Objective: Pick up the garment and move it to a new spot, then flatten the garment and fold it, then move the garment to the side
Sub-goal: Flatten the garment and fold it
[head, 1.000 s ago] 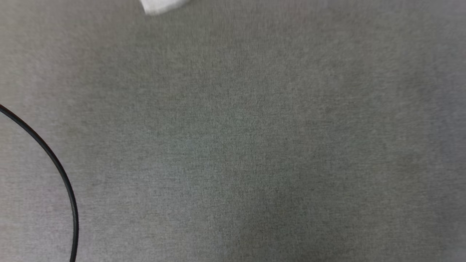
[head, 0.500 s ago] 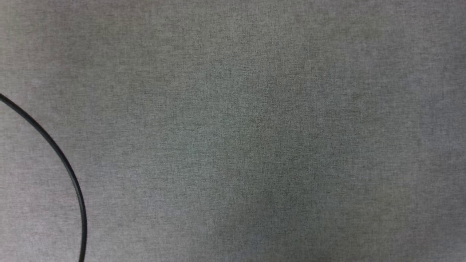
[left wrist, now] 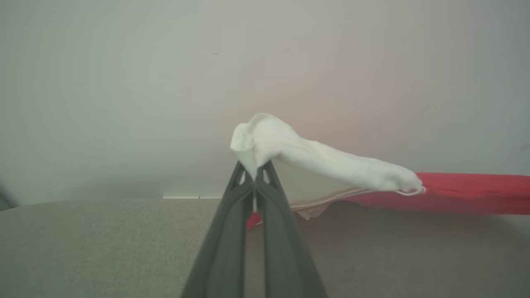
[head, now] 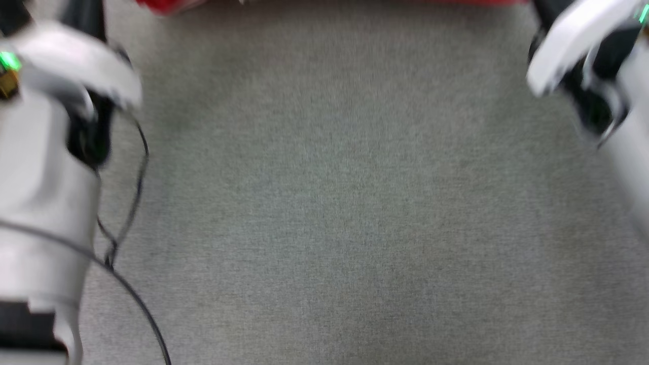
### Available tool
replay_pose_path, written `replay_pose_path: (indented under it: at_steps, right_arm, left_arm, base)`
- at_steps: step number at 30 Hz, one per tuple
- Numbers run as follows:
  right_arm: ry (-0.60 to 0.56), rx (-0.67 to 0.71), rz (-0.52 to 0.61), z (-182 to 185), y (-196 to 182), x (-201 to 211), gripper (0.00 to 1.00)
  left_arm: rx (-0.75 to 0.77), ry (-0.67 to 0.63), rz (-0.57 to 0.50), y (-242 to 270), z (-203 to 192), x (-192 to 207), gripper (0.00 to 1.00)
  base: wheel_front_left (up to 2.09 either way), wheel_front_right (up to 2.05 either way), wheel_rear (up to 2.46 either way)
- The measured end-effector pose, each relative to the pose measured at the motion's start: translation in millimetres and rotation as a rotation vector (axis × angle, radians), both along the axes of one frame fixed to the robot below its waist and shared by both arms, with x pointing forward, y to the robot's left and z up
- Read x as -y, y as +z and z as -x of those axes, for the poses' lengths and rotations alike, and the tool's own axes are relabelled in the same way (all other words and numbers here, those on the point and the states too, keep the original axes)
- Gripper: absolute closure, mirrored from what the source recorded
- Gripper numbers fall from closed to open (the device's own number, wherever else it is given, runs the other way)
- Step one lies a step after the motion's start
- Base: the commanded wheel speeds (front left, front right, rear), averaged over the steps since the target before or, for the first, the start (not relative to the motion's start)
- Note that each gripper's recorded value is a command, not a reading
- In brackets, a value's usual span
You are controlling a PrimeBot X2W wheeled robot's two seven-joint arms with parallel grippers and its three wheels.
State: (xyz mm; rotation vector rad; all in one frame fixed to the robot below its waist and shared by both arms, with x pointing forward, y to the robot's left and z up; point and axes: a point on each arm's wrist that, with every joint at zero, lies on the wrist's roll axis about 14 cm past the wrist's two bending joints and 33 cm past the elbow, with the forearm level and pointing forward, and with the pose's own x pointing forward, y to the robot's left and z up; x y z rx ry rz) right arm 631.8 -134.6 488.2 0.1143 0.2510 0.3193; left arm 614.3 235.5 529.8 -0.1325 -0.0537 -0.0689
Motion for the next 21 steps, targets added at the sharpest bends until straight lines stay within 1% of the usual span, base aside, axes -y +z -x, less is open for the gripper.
replay_pose_path:
  at_steps: [2,7,12,17,21]
  right_arm:
    - [0.007,-0.028,-0.002,27,-11,1,1.00]
    - [-0.005,-0.048,-0.022,83,-20,10,1.00]
    - [0.002,-0.075,-0.037,138,-34,13,1.00]
    - [-0.001,-0.095,-0.057,185,-44,20,1.00]
    - [0.013,-0.107,-0.076,218,-50,18,1.00]
  left_arm:
    - [-0.034,0.008,0.023,-12,28,-3,1.00]
    - [-0.078,0.025,0.050,-28,97,-9,1.00]
    - [-0.116,0.072,0.077,-41,164,-15,1.00]
    - [-0.169,0.115,0.106,-49,225,-16,1.00]
    - [-0.193,0.143,0.136,-46,264,-12,1.00]
  base:
    - [0.00,0.00,0.00]
    - [0.00,0.00,0.00]
    - [0.00,0.00,0.00]
    - [0.00,0.00,0.00]
    - [0.00,0.00,0.00]
